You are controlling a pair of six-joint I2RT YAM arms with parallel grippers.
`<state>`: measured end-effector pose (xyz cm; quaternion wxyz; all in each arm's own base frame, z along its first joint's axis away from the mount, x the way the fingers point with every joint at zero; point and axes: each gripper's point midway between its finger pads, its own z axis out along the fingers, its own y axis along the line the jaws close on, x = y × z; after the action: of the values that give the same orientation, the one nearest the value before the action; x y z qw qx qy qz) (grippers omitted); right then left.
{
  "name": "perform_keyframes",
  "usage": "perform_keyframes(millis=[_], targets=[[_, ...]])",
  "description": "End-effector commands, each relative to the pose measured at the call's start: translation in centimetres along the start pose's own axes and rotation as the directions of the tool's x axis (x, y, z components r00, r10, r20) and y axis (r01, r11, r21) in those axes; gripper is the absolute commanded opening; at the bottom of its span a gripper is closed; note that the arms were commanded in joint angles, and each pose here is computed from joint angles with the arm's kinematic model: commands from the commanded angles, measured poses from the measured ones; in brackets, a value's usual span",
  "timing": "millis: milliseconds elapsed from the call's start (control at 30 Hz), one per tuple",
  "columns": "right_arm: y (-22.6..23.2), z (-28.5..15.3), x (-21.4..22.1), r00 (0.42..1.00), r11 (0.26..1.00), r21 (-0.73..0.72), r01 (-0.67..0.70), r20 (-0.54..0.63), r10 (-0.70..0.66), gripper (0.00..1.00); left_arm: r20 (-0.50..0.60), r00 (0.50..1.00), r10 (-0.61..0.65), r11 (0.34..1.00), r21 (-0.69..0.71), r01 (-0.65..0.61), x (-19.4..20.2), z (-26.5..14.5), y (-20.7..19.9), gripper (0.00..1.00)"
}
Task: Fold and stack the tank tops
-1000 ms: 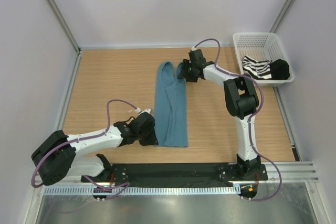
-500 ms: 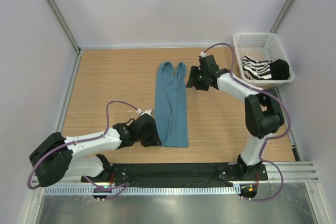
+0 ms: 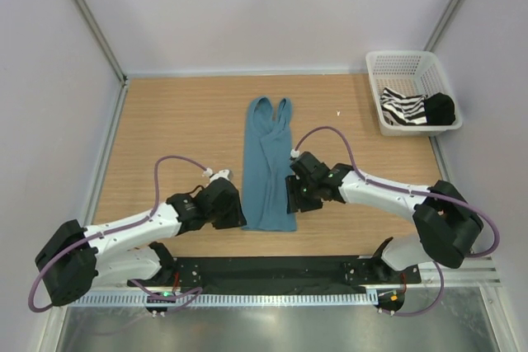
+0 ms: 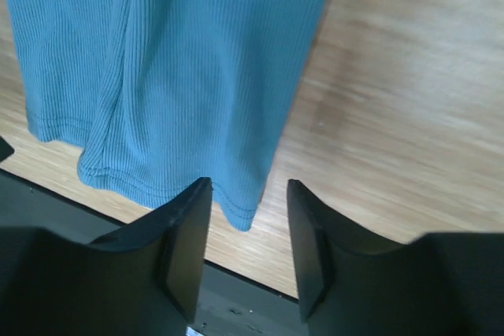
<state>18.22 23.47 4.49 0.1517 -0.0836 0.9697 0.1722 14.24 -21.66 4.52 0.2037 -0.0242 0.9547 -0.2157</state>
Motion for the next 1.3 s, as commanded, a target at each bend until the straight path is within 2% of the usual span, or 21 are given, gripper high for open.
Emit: perform_keyframes(millis=[0,100,167,367,533,700,767,800,833,900,1167,1267], targets=[[0.9,0.3,0.2,0.998,0.999,-0.004,-0.053,0.04,0.054,0.47,0.019,1.0,0.003,1.0,-0.008,-0.002,-1.2,0.0,0.0,0.41],[1.3,0.8,1.2,0.998,0.998,-0.013,-0.053,0.015,0.053,0.47,0.005,1.0,0.002,1.0,-0.004,-0.002,-1.2,0.5,-0.2,0.45],[1.4,1.1,1.7,0.999,0.999,-0.011,-0.047,0.004,0.048,0.47,0.005,1.0,0.004,1.0,0.0,-0.004,-1.3,0.7,-0.4,0.51],[1.3,1.2,3.2,0.998,0.999,-0.007,-0.052,-0.024,0.052,0.47,-0.036,0.999,0.007,1.0,0.013,-0.007,-0.7,1.9,-1.0,0.52],[1.6,1.4,4.3,0.998,0.998,-0.023,-0.054,-0.037,0.053,0.42,-0.056,0.998,-0.012,1.0,0.018,0.013,-0.1,2.6,-0.8,0.43],[1.7,1.6,4.8,0.997,0.998,-0.023,-0.063,-0.037,0.062,0.29,-0.073,0.997,-0.021,0.999,0.034,0.023,0.3,2.8,-0.9,0.35],[1.8,1.5,4.9,0.997,0.997,-0.03,-0.066,-0.04,0.065,0.2,-0.08,0.997,-0.024,0.999,0.041,0.027,0.5,2.8,-1.1,0.26],[1.8,1.4,5.0,0.997,0.997,-0.033,-0.063,-0.04,0.062,0.09,-0.082,0.996,-0.024,0.999,0.044,0.027,0.6,2.8,-1.1,0.22],[1.9,1.3,5.0,0.997,0.997,-0.039,-0.064,-0.04,0.062,0.04,-0.083,0.996,-0.023,0.998,0.049,0.027,0.6,2.7,-1.1,0.11],[2.0,0.7,5.1,0.998,0.997,-0.044,-0.058,-0.037,0.057,0.01,-0.086,0.996,-0.025,0.997,0.07,0.032,0.7,2.3,-1.4,0.0],[3.1,-3.1,4.9,0.999,0.994,-0.098,-0.039,0.01,0.04,0.01,-0.072,0.997,-0.042,0.99,0.13,0.051,0.7,-0.9,-2.7,0.0],[3.3,-4.7,3.9,0.998,0.995,-0.099,-0.028,0.055,0.033,0.01,-0.06,0.997,-0.045,0.975,0.214,0.057,-0.2,-2.4,-4.8,0.0]])
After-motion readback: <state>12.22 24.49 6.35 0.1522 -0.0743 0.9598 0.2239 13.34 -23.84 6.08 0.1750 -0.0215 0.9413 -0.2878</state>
